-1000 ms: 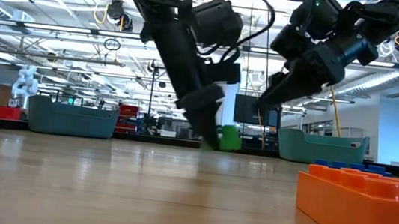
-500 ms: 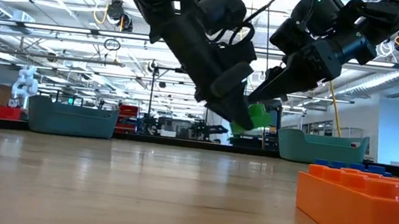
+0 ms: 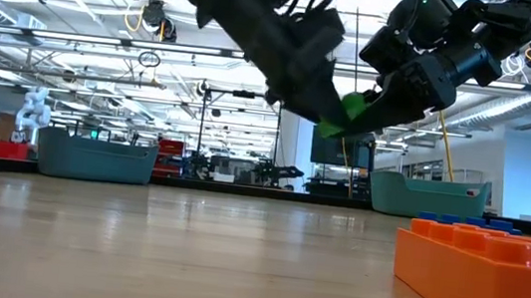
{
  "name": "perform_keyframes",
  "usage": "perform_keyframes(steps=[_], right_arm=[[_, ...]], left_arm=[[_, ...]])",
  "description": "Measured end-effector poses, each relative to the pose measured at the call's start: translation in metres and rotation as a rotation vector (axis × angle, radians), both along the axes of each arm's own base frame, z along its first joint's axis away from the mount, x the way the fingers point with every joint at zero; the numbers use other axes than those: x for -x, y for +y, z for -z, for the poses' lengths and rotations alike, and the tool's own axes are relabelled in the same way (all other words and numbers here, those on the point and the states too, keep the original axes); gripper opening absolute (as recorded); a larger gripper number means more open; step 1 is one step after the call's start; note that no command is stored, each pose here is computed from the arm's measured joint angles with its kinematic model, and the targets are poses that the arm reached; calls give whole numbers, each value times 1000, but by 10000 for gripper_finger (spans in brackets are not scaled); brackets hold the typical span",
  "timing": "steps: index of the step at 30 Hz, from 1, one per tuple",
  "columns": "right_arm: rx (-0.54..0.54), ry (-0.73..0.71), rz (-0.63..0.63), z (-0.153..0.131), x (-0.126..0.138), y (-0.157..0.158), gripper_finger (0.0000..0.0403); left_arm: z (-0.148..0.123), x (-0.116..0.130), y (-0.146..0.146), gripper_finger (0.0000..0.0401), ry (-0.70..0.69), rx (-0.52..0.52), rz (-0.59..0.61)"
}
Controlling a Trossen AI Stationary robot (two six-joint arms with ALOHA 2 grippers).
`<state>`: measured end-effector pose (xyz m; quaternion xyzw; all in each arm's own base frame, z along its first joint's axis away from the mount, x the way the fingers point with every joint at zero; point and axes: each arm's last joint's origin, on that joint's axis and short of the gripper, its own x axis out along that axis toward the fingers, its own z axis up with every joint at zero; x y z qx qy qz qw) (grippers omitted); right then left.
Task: Sort & place blocks by color
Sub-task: Put the top green game piece into the light blue bin
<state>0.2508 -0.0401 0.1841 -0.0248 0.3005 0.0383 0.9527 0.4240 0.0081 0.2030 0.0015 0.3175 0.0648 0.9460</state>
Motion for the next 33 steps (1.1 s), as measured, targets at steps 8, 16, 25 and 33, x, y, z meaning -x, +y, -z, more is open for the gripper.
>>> perform_keyframes(steps=[8,16,25,33], right_arm=[[27,-22,-13,-2,-1,0,288],[32,-28,-19,-3,0,0,230],[82,-18,-63,-2,0,0,123],[194,28,14,-2,4,-3,123]], left_arm=[[-2,1,-3,145,2,-5,6],[0,2,-1,145,18,-17,-13],[1,3,0,145,36,-27,-17],[2,4,6,188,46,-67,-110]])
